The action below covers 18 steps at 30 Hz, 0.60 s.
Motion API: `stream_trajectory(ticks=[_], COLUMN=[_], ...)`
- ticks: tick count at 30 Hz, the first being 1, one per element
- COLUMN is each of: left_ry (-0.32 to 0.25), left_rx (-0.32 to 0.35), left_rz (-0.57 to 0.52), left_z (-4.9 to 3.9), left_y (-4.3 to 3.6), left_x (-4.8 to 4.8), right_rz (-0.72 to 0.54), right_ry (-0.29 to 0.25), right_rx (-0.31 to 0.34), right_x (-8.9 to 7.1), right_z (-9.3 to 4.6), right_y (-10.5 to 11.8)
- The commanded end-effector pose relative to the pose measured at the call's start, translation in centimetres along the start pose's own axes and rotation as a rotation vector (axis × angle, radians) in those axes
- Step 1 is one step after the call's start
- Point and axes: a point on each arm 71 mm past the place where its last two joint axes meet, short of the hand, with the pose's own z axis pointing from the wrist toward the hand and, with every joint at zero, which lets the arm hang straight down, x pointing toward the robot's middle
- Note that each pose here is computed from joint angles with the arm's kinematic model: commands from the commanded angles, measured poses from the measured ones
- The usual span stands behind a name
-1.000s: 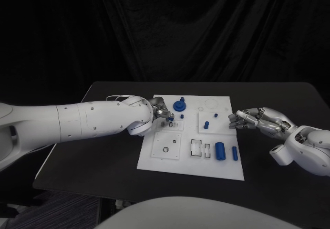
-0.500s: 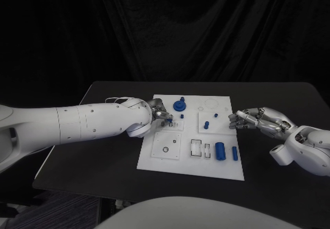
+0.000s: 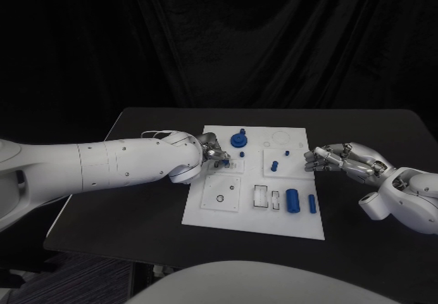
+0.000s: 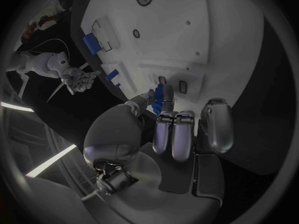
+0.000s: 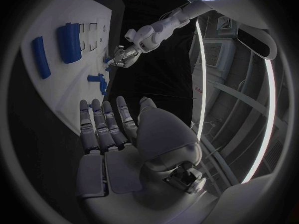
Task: Assemble the parts on the task board
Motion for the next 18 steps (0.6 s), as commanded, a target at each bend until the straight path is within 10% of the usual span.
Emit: stream_trajectory(ticks=[1, 18], left_ry=[0.02, 0.043], left_rx=[-0.003, -0.001], left_rz=[0.017, 0.024], left_z=[0.03, 0.14], left_y=[0.16, 0.41], left_x=[0.19, 0.77], right_rz=[-0.002, 0.001], right_ry=[-0.004, 0.005], right_rx=[0.005, 0.012], right_x=[-0.07, -0.03], right_z=[-0.07, -0.04], right_y=[-0.08, -0.16])
